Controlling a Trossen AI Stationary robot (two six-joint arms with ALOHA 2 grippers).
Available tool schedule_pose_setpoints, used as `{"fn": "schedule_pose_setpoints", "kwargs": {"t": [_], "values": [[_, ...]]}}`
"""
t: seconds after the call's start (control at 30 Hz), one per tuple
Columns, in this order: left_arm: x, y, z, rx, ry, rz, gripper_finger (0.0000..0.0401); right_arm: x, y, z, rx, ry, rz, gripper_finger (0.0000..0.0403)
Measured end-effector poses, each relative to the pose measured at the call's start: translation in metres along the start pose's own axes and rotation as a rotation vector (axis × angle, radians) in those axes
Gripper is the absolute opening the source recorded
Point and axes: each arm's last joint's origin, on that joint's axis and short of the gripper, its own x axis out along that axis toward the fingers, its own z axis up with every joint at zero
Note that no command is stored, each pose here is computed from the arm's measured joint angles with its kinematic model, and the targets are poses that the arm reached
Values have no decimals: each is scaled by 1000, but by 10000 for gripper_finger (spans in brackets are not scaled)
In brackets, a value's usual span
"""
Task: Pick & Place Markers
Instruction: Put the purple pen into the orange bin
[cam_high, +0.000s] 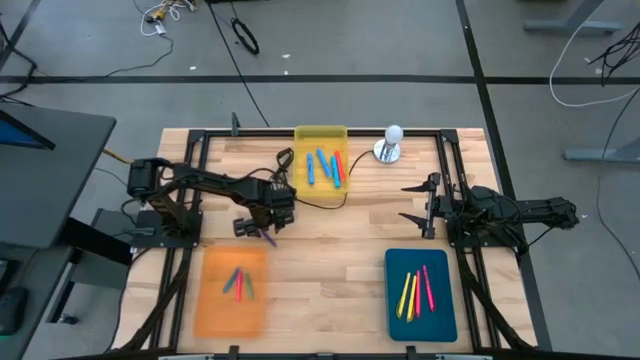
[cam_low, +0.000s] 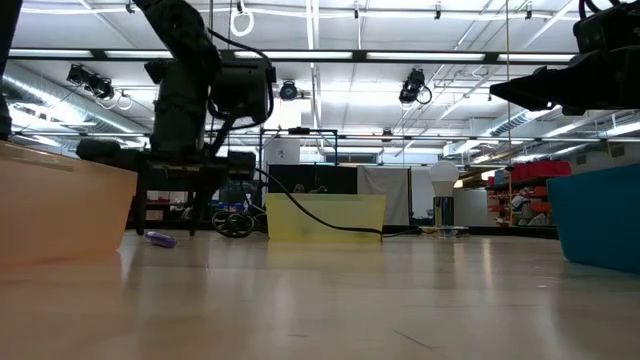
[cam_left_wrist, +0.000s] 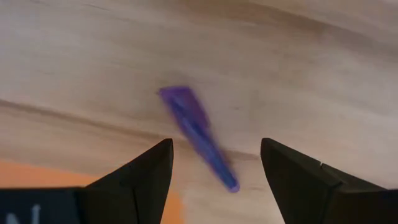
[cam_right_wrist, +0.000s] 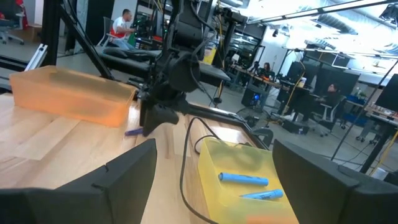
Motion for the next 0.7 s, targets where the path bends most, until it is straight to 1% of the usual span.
{"fn": "schedule_pose_setpoints", "kwargs": {"t": [0.2,0.4,0.5,0.7], "values": [[12,-1,2,11,11,14,247,0,0,0,0,0,0,323],[14,-7,6,36,39,-15,241,0,0,0,0,-1,0,323],[14,-7,6,38,37,-19,215,0,0,0,0,-1,0,323],[14,-8,5,47,45,-26,136,0,0,0,0,-1,0,323]]}}
